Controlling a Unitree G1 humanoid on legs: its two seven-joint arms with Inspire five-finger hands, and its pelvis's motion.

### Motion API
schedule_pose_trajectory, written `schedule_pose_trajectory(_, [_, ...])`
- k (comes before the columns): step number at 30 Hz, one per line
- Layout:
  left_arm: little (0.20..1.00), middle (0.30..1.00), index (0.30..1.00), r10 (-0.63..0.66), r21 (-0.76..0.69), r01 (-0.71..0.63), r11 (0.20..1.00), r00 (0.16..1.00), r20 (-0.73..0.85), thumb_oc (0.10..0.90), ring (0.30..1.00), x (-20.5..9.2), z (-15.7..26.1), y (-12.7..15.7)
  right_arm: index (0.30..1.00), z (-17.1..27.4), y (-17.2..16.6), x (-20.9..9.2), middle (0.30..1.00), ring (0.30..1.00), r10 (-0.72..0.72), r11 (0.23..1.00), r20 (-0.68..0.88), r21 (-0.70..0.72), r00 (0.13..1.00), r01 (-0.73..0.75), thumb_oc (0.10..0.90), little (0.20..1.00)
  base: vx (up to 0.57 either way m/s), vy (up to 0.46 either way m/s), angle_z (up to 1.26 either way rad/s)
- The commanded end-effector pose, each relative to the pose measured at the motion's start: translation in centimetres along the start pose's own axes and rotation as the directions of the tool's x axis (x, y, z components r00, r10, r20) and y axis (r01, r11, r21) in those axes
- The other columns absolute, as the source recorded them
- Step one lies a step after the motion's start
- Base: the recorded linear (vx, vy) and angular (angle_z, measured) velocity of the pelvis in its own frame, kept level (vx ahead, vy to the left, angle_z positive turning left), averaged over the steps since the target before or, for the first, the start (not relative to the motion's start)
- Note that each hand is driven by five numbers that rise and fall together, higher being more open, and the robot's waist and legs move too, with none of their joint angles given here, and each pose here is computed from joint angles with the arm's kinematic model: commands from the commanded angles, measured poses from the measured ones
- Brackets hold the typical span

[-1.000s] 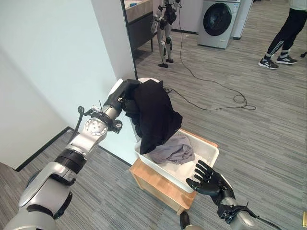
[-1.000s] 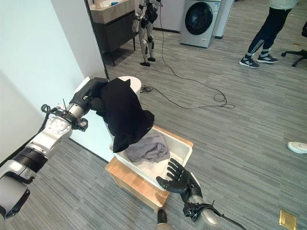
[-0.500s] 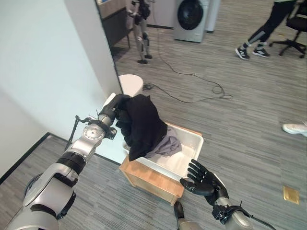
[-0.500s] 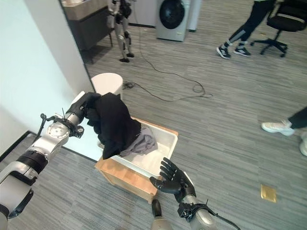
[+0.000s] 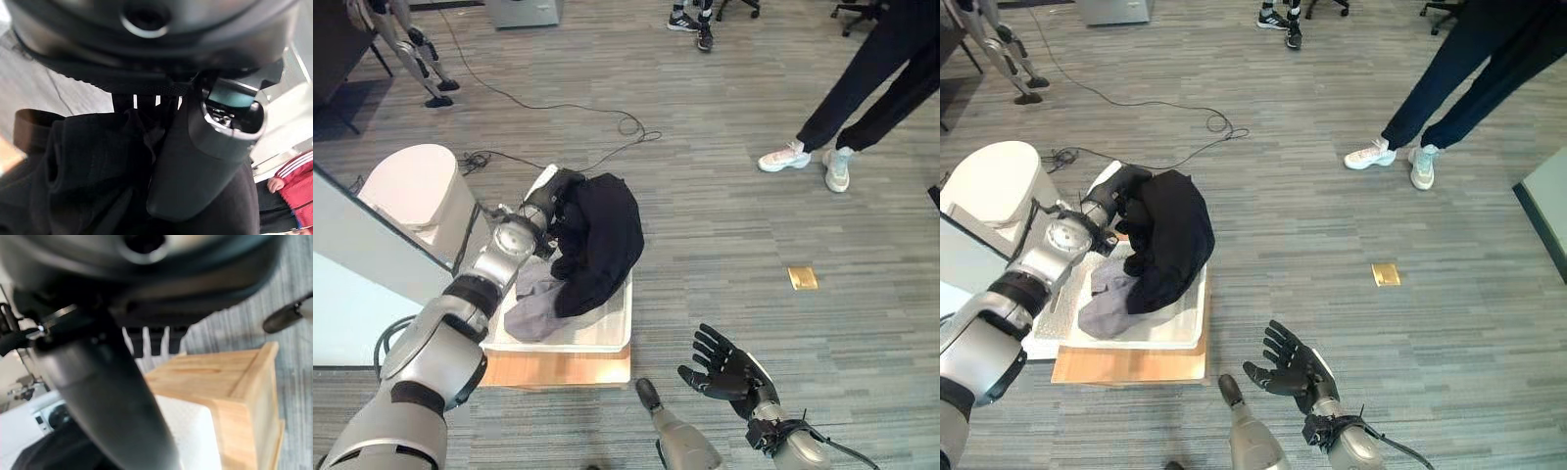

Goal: Pick up bed clothes into laundry basket.

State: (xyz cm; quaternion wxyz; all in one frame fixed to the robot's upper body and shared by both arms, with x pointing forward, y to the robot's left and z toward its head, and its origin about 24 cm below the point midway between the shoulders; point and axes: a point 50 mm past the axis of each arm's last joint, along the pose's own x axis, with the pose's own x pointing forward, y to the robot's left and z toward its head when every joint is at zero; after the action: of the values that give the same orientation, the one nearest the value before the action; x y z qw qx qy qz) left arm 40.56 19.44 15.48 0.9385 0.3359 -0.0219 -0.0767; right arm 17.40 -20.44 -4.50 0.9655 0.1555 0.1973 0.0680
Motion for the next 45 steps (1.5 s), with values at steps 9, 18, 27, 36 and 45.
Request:
schedule_pose_trajectory(9, [0.300, 0.300, 0.300, 0.179, 0.014, -0.179, 0.984, 0.982, -0.056, 0.400, 0.300, -1.5, -2.3, 4.9, 0.900, 3.5, 1.4, 0.6, 0.900, 0.900, 0.127, 0.992, 0.169, -0.047, 0.977, -0.120, 0.800, 0.900, 0.00, -0.018, 0.02])
schedule_pose_trajectory(18, [0.300, 0.300, 0.300, 0.132, 0.101, -0.118, 0.988, 0.980, -0.147, 0.400, 0.300, -3.0, -5.7, 3.8, 0.900, 3.4, 1.3, 0.6, 0.900, 0.900, 0.138, 0.989, 0.155, -0.066, 0.978, -0.129, 0.800, 0.900, -0.01, -0.009, 0.06])
schedule_pose_trajectory(27, [0.300, 0.300, 0.300, 0.032, 0.172, -0.003, 0.985, 0.985, -0.168, 0.400, 0.300, -2.8, -6.4, -0.3, 0.900, 3.9, 1.6, 0.9, 0.900, 0.900, 0.166, 0.984, 0.168, -0.087, 0.972, -0.153, 0.800, 0.900, -0.02, 0.002, 0.00])
schedule_pose_trajectory(36, [0.300, 0.300, 0.300, -0.090, 0.249, 0.145, 0.958, 0.971, -0.220, 0.400, 0.300, -3.7, -8.1, -4.8, 0.900, 4.2, 1.5, 1.0, 0.900, 0.900, 0.154, 0.986, 0.183, -0.085, 0.971, -0.141, 0.800, 0.900, 0.00, 0.000, 0.00])
schedule_pose_trajectory(45, [0.900, 0.900, 0.900, -0.054, 0.349, 0.083, 0.933, 0.994, -0.092, 0.800, 0.900, -2.5, -5.2, -4.5, 0.900, 4.6, 1.7, 1.1, 0.900, 0.900, 0.166, 0.983, 0.190, -0.109, 0.968, -0.147, 0.800, 0.900, 0.00, 0.000, 0.01])
